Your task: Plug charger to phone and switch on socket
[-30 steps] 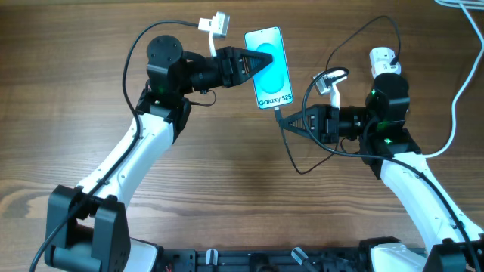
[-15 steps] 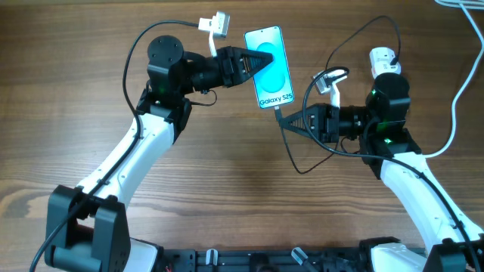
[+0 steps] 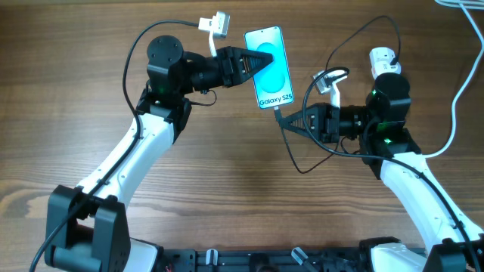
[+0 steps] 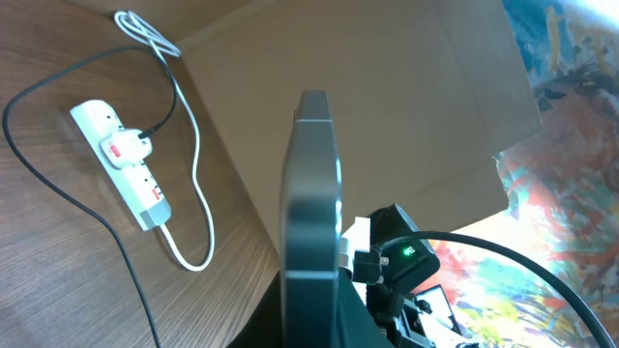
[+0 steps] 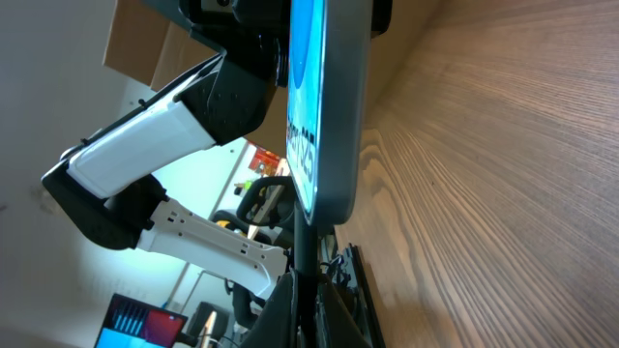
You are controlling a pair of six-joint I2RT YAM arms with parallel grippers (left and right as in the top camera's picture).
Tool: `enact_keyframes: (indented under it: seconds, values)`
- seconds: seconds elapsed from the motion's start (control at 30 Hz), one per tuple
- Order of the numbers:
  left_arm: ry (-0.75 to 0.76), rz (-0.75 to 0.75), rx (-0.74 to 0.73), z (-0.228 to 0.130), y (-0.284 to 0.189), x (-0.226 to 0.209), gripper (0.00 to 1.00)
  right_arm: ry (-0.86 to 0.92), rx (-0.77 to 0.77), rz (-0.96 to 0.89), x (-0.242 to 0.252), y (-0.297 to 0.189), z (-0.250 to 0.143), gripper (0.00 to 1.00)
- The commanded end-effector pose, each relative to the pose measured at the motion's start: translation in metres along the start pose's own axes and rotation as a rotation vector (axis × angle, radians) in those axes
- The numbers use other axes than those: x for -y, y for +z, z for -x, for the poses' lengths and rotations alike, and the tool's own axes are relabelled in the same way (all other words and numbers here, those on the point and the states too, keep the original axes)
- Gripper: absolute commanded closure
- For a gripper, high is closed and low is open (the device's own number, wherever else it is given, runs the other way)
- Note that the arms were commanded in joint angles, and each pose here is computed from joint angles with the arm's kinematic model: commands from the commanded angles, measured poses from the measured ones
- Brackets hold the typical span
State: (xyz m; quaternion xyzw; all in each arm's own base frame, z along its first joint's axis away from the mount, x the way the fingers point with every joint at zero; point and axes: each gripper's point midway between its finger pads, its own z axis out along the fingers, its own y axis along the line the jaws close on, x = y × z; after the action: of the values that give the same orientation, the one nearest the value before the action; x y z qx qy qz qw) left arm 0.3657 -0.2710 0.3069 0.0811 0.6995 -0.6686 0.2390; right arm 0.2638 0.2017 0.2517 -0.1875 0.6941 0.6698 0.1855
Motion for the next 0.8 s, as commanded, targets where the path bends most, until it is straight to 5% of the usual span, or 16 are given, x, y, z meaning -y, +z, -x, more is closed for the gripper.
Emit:
enact_keyframes:
  seconds: [0.0, 0.77]
  values:
    - [0.023, -0.053, -0.083, -0.014, 0.004, 0.016, 0.96, -0.016, 0.047, -0.046, 0.007, 0.000, 0.010, 0.96]
    - [0.027, -0.046, -0.067, -0.008, -0.001, 0.014, 0.96, 0.039, 0.113, -0.104, 0.018, -0.005, 0.021, 0.96]
